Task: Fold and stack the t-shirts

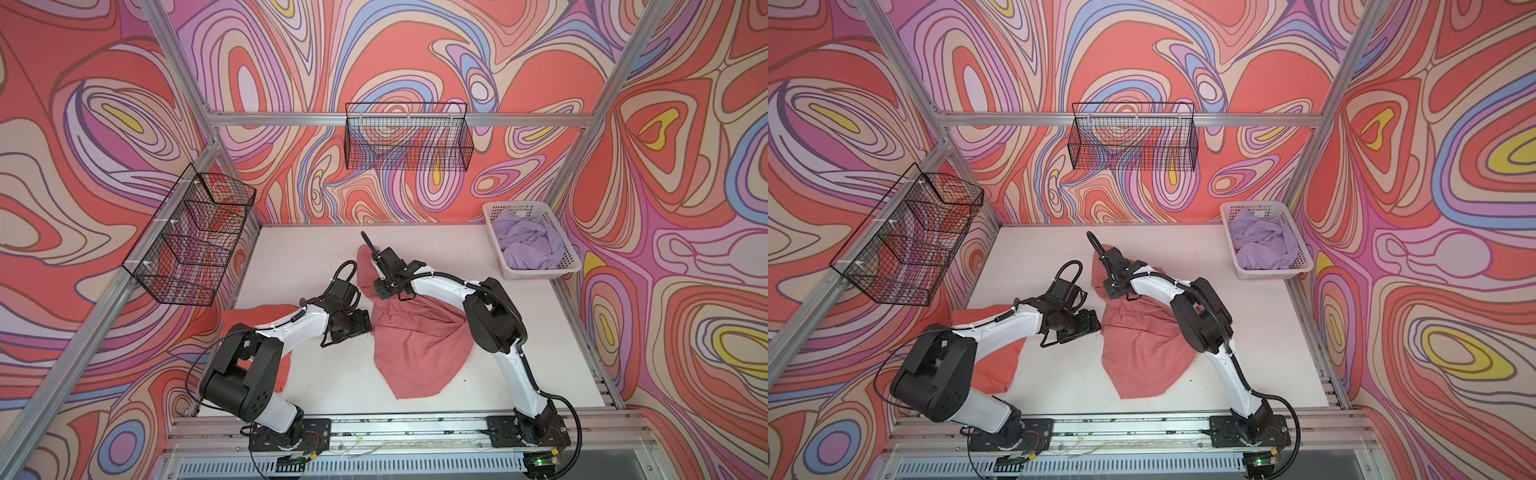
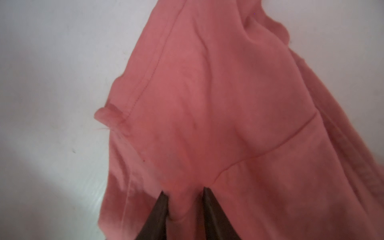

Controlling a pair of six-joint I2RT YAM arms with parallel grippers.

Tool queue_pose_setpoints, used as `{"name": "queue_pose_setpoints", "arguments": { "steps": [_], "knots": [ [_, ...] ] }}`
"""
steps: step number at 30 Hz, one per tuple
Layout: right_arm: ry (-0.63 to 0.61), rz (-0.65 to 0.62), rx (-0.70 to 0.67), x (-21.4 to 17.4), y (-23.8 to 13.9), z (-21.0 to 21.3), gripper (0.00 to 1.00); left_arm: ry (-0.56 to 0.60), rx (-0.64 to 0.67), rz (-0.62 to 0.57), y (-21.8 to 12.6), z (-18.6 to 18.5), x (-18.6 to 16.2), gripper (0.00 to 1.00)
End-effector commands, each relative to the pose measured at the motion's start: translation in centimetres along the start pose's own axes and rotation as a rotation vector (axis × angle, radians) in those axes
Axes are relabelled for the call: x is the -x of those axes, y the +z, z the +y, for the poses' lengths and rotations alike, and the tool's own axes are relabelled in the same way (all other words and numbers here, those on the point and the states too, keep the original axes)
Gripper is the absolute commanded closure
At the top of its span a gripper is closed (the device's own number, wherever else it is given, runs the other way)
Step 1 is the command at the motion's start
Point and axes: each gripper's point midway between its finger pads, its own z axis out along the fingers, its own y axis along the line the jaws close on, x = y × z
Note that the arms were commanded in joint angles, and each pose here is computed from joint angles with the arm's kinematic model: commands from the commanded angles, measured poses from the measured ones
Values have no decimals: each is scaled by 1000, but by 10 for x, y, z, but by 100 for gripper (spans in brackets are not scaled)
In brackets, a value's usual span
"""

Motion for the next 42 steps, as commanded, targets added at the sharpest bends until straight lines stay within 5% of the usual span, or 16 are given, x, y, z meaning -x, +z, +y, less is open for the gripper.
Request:
{"name": "queue_pose_setpoints", "arguments": {
  "steps": [1, 4, 13, 20, 22, 25, 29, 38, 42],
  "knots": [
    [27, -92, -41, 23, -10, -6, 90, -22, -36, 11, -1, -3, -10, 18],
    [68, -176, -60, 47, -34, -16, 100, -13, -56, 13, -1, -6, -12, 18],
    [238, -423, -191, 112, -131, -113, 100, 10, -89, 30, 3, -14, -11, 19],
    [421, -374, -434, 73, -116, -241, 100, 16, -88, 38, 2, -14, -12, 20],
    [456, -298, -424, 58, -90, -258, 84, 24, -87, 45, 2, -15, -13, 20],
    [445, -246, -410, 52, -73, -257, 53, 41, -85, 60, 3, -18, -13, 20],
    [450, -305, -336, 56, -93, -232, 34, 57, -85, 57, 4, -23, -10, 19],
    [412, -270, -220, 21, -147, -162, 33, 126, -75, 92, 27, -46, 7, 28],
    [417, -237, -193, -14, -167, -137, 33, 144, -29, 122, 43, -44, 6, 61]
  ]
}}
